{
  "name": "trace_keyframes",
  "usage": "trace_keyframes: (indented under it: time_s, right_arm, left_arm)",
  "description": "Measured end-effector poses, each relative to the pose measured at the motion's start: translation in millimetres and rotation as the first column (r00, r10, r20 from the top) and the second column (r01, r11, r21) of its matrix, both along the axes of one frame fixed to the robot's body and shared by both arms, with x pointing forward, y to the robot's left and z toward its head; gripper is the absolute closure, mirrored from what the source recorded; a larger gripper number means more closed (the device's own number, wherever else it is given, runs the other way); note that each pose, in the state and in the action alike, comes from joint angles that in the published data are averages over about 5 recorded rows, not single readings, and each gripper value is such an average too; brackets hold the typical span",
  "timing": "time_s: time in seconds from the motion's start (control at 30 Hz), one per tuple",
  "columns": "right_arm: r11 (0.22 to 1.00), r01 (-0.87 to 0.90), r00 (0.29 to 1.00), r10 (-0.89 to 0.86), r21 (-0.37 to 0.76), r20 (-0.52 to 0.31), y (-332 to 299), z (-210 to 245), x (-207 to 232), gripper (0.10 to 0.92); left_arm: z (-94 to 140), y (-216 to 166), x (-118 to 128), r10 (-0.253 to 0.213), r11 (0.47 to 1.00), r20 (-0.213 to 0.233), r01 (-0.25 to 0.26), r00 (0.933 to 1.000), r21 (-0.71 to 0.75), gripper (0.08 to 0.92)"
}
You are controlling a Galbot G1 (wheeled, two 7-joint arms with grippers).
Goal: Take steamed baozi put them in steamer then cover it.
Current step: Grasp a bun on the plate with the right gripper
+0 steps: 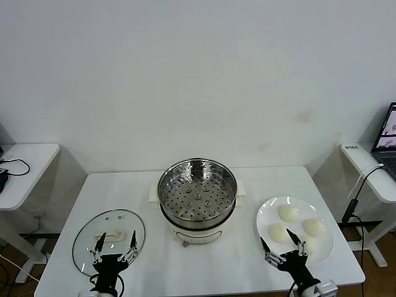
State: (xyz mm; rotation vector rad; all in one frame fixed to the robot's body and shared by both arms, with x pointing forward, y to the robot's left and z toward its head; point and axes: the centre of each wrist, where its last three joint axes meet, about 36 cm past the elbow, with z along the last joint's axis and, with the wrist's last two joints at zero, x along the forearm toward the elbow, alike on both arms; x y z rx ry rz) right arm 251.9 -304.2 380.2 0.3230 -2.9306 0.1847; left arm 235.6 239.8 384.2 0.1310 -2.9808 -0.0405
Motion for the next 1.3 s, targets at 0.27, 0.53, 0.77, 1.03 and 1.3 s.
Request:
trace_keyframes:
  time_s: [0.27, 0.53, 0.77, 1.03, 1.3]
  right_arm:
    - [0.989, -0.007, 0.999, 0.012, -0.151, 0.035, -24, 9, 16, 0.199]
    - [0.914, -0.056, 0.997, 0.073, -0.401, 0.026, -64, 29, 48, 0.199]
    - [0.783, -0.164, 0.985, 0.165, -0.6, -0.054, -99, 54, 85, 0.2]
    - [0.594, -0.342, 0.938, 0.263, -0.728, -0.227, -130, 91, 131, 0.2]
    - [0.437, -0.529, 0.848, 0.317, -0.728, -0.425, -141, 120, 182, 0.2]
  left_arm:
    - [2, 3, 5, 0.0, 1.0, 0.012, 0.0, 0.9999, 0.02, 0.177]
    - [-2, 7, 7, -0.002, 0.998, 0.002, 0.002, 1.0, 0.056, 0.177]
    - [-4, 12, 9, -0.007, 0.997, 0.0, 0.007, 1.0, 0.082, 0.177]
    - [-6, 14, 12, -0.022, 0.995, -0.001, 0.022, 0.9998, 0.101, 0.177]
    - [-8, 14, 13, -0.026, 0.993, -0.004, 0.026, 0.9997, 0.112, 0.177]
